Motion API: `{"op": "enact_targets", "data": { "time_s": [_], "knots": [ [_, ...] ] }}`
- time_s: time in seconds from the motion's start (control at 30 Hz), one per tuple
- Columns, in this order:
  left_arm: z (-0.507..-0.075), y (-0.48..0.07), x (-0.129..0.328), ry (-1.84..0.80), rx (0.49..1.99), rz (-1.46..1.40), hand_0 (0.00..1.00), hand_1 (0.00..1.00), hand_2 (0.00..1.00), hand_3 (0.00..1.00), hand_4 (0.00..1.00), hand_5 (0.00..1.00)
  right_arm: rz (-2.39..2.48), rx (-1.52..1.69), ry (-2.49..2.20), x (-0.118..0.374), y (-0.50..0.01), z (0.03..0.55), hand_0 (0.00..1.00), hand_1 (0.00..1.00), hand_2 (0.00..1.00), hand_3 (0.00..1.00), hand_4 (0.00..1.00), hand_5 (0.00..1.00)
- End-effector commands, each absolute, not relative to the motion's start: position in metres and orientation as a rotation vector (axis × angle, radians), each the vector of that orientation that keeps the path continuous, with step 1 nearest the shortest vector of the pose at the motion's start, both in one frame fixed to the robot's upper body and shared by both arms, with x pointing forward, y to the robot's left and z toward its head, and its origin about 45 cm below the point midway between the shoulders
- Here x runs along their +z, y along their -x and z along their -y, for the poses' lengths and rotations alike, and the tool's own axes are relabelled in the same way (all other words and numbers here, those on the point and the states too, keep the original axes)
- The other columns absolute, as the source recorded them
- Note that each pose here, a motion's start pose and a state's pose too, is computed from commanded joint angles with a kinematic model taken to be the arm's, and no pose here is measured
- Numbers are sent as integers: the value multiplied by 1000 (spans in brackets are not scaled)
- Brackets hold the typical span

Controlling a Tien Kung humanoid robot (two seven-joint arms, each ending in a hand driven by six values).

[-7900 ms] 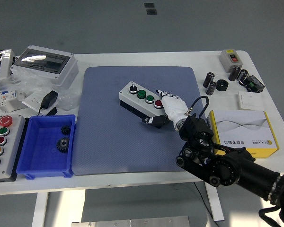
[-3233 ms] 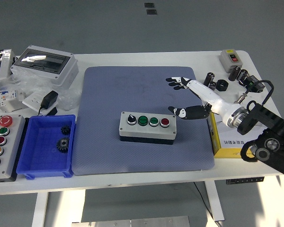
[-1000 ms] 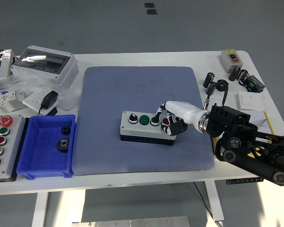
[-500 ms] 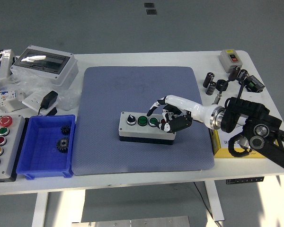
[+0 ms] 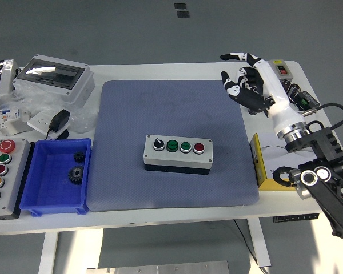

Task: Pick up the button,place it on the desk,press the button,press the button

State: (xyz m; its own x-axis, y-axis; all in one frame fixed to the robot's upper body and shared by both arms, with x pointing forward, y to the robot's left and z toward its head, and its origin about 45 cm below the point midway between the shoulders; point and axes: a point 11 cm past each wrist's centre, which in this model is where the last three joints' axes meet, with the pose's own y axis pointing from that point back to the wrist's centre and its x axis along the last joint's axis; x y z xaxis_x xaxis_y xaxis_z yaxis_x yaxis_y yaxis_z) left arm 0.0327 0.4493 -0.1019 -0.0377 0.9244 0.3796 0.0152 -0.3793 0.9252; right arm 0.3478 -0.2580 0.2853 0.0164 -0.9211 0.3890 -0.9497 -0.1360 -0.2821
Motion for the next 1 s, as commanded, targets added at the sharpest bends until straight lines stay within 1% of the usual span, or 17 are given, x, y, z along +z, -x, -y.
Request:
{"op": "enact_targets", "data": {
  "time_s": [0.03,0.2,0.23,0.4,0.43,0.6,0.63,1.0],
  "knots": [
    [-449,-32,-102,-1479,1518,-1037,624,585,512,579,615,155,2076,780,-2157,284,-345,265,325,505,599,825,932,527],
    [-450,-30,-102,-1484,1518,-1041,624,585,512,579,615,155,2204,824,-2017,274,-335,283,325,505,599,825,932,527],
    [-451,-30,-102,-1484,1518,-1040,624,585,512,581,615,155,2213,823,-2002,272,-334,284,707,776,818,919,972,599],
    [-453,-33,-100,-1486,1518,-1029,624,585,512,581,615,155,2209,817,-1995,266,-334,282,707,776,818,919,972,599],
    [-454,-34,-100,-1487,1518,-1026,625,585,515,581,615,156,2206,812,-2001,266,-335,281,844,858,900,962,995,822],
    [-456,-36,-99,-1491,1516,-1016,625,585,515,581,615,156,2198,737,-2052,259,-336,280,844,858,900,962,995,822],
    [-457,-37,-99,-1492,1516,-1015,625,586,517,580,616,157,2198,719,-2061,257,-336,280,871,871,901,972,997,824],
    [-457,-34,-99,-1491,1521,-1022,625,586,518,580,617,157,2229,611,-2085,247,-336,284,871,875,898,972,994,821]
  ]
}}
